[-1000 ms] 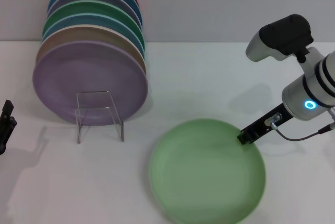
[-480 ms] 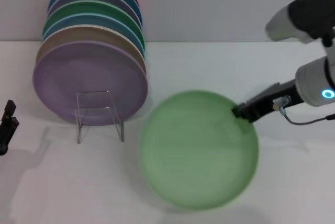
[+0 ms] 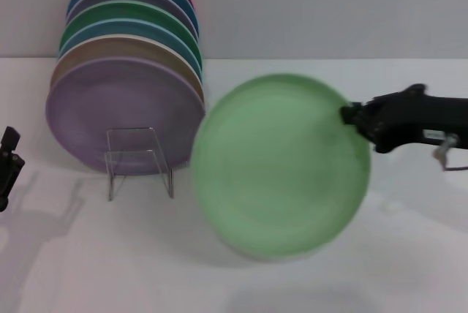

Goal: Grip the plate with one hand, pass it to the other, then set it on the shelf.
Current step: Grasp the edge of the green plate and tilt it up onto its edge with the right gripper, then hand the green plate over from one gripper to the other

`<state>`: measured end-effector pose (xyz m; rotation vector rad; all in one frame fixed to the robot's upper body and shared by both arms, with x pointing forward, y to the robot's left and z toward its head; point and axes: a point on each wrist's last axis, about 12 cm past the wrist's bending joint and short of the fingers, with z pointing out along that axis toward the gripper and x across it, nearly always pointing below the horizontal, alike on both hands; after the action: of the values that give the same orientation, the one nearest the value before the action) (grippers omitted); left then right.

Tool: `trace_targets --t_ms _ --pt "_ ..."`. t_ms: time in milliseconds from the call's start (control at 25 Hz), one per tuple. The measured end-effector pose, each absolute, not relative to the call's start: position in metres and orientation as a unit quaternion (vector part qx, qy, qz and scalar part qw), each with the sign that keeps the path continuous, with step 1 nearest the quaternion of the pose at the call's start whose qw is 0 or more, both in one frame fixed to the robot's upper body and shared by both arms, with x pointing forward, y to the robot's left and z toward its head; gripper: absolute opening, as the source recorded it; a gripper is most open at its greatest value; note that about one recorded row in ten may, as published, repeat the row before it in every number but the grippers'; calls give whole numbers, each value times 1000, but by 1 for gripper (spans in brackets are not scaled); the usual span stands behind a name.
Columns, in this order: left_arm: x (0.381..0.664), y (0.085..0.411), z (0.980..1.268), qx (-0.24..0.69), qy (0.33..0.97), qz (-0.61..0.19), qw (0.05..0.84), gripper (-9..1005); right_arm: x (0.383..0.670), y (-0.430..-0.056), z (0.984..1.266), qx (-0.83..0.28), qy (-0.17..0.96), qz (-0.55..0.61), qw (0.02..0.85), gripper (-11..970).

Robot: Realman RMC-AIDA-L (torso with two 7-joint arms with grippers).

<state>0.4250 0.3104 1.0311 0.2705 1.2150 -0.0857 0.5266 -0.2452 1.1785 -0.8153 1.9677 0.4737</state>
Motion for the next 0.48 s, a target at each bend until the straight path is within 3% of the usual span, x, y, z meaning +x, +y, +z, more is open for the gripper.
trace_targets --t_ms 240,320,400,480 --pt "438 311 1043 131 564 -180 795 760 518 -270 1153 -323 769 189 518 17" --pt "448 315 1051 154 571 -258 764 760 517 -279 1145 -315 748 199 549 17" --pt "448 315 1051 154 571 -258 764 760 516 -285 1140 -306 739 206 564 17" --pt "454 315 1055 176 577 -310 735 760 516 -287 1138 -303 738 206 567 17"
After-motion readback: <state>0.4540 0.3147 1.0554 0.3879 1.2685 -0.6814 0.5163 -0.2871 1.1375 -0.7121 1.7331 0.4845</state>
